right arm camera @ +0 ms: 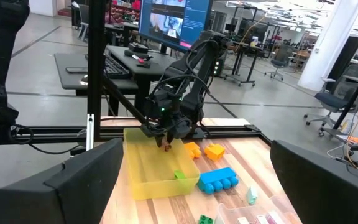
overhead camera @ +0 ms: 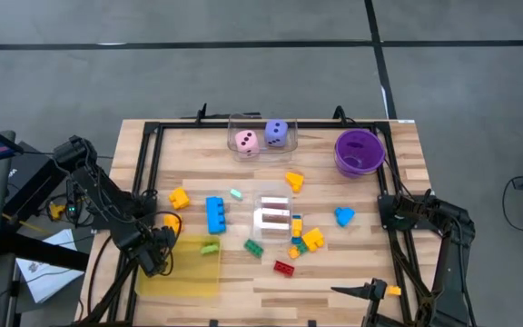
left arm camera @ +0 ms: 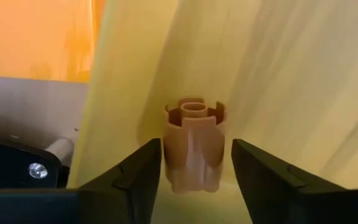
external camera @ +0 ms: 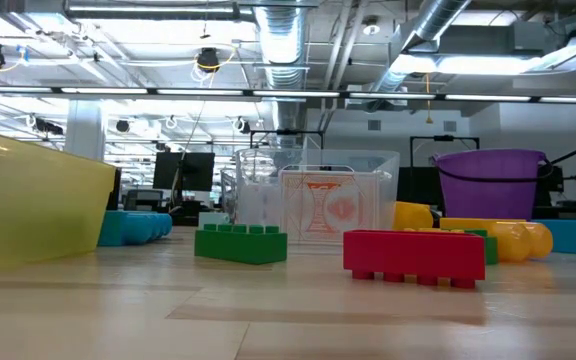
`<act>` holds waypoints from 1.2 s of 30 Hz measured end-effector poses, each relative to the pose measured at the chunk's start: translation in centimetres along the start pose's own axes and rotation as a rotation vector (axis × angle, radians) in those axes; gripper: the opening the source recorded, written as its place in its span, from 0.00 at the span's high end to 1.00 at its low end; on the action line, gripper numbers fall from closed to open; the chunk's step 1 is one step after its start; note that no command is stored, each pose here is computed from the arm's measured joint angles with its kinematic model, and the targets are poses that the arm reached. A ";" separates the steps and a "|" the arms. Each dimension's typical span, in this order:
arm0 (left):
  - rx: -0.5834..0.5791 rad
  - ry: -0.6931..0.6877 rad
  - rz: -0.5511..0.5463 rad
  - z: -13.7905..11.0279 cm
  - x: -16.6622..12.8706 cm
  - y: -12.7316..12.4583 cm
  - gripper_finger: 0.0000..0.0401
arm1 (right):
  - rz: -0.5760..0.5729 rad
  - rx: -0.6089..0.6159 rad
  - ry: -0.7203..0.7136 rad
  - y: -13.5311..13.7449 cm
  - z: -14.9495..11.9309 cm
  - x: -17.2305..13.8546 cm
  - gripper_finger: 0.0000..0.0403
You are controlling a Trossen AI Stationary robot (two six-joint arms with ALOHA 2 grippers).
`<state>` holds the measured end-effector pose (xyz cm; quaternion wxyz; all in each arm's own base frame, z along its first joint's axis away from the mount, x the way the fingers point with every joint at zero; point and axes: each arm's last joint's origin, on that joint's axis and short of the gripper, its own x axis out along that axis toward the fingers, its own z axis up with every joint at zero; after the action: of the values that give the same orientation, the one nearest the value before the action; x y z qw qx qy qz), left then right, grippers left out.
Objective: Pick & Place Toys
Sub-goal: Put the brown game piece into the yellow bin, then adjust the yellow bin on the table
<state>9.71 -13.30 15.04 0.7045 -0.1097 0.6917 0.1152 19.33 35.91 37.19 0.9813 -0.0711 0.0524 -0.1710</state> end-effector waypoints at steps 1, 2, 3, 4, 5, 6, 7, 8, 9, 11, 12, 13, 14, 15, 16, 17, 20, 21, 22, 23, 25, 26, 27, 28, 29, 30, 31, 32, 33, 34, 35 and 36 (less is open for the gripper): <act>0.000 0.000 0.000 0.0 0.0 0.0 0.51 | 0.000 0.000 0.000 0.0 0.0 0.0 0.01; 0.000 0.000 0.000 0.0 0.0 0.0 0.50 | 0.000 0.000 0.000 0.0 0.0 0.0 0.01; 0.000 -0.001 -0.003 0.0 0.0 0.0 0.50 | 0.000 0.000 0.000 0.0 0.0 0.0 0.01; 0.000 -0.003 -0.007 0.0 -0.1 0.0 0.49 | 0.000 0.000 0.000 0.0 0.0 0.0 0.01; 0.000 -0.005 -0.014 0.0 -0.2 0.1 0.49 | 0.000 0.000 0.000 0.0 0.0 0.0 0.01; 0.000 -0.008 -0.022 0.0 -0.4 0.1 0.49 | 0.000 0.000 0.000 0.0 0.0 0.0 0.01; 0.000 -0.011 -0.033 0.0 -0.5 0.2 0.49 | 0.000 0.000 0.000 0.0 0.0 0.0 0.01; 0.000 -0.016 -0.048 -0.1 -0.7 0.3 0.49 | -0.001 0.000 0.000 0.0 0.0 0.0 0.01; -0.001 -0.021 -0.065 -0.1 -1.0 0.4 0.49 | -0.001 0.000 0.000 0.0 0.0 0.0 0.01; 0.002 -0.035 -0.104 -0.1 -1.6 0.6 0.49 | -0.002 0.000 0.000 0.0 0.0 0.1 0.01; 0.003 -0.044 -0.129 -0.2 -1.9 0.7 0.49 | -0.004 0.000 0.001 0.0 0.0 0.2 0.01; 0.002 -0.053 -0.156 -0.2 -2.2 0.8 0.49 | -0.004 0.000 0.001 0.0 0.0 0.2 0.01; 0.002 -0.062 -0.185 -0.2 -2.5 0.9 0.50 | -0.004 0.000 0.001 0.0 0.0 0.2 0.01; 0.002 -0.072 -0.217 -0.2 -2.9 1.0 0.51 | -0.004 0.000 0.001 0.0 0.0 0.2 0.01; 0.003 -0.083 -0.251 -0.2 -3.2 1.0 0.51 | -0.004 0.000 0.001 0.0 0.0 0.2 0.01; 0.016 -0.097 -0.287 -0.2 -3.5 0.9 0.53 | -0.004 0.001 0.001 0.0 0.0 0.2 0.01; 0.075 -0.144 -0.387 0.0 -4.1 0.4 0.57 | -0.004 0.000 0.001 0.0 0.0 0.2 0.01; 0.087 -0.156 -0.412 0.0 -4.3 0.2 0.59 | -0.004 0.000 0.001 0.0 0.0 0.2 0.01; 0.089 -0.162 -0.429 0.1 -4.3 0.0 0.61 | -0.004 0.000 0.001 0.0 0.0 0.2 0.01; 0.090 -0.161 -0.437 0.1 -4.3 -0.2 0.63 | -0.004 0.001 0.001 0.0 0.0 0.2 0.01; 0.095 -0.131 -0.439 0.2 -4.0 -0.5 0.68 | -0.003 0.002 0.001 0.0 0.0 0.1 0.01; 0.099 -0.108 -0.432 0.1 -3.8 -0.6 0.70 | -0.003 0.002 0.001 0.0 0.0 0.1 0.01; 0.102 -0.094 -0.425 0.1 -3.6 -0.8 0.73 | -0.003 0.002 0.001 0.0 0.0 0.1 0.01; 0.108 -0.088 -0.424 0.2 -3.4 -1.0 0.76 | -0.003 0.002 0.001 0.0 0.0 0.1 0.01; 0.120 -0.093 -0.430 0.3 -3.2 -1.4 0.79 | -0.003 0.002 0.001 0.0 0.0 0.1 0.01; 0.143 -0.107 -0.448 0.4 -3.1 -1.8 0.81 | -0.003 0.002 0.001 0.0 0.0 0.1 0.01; 0.171 -0.131 -0.474 0.6 -3.0 -2.3 0.84 | -0.003 0.002 0.001 0.0 0.0 0.1 0.01; 0.199 -0.163 -0.501 0.8 -3.0 -2.9 0.87 | -0.002 0.002 0.001 0.0 0.0 0.1 0.01; 0.226 -0.199 -0.524 1.1 -2.9 -3.4 0.91 | -0.003 0.002 0.001 0.0 0.0 0.1 0.01; 0.249 -0.238 -0.544 1.3 -2.9 -3.8 0.94 | -0.003 0.002 0.001 0.0 0.0 0.1 0.01; 0.268 -0.277 -0.562 1.7 -2.9 -4.2 0.96 | -0.004 0.002 0.001 0.0 0.0 0.2 0.01; 0.286 -0.317 -0.572 2.1 -2.9 -4.5 0.98 | -0.004 0.002 0.001 0.0 0.0 0.2 0.01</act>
<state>13.01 -16.92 17.98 0.8149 -0.1800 0.5243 -0.1690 19.50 35.82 37.19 0.9810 -0.0699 0.0527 -0.1732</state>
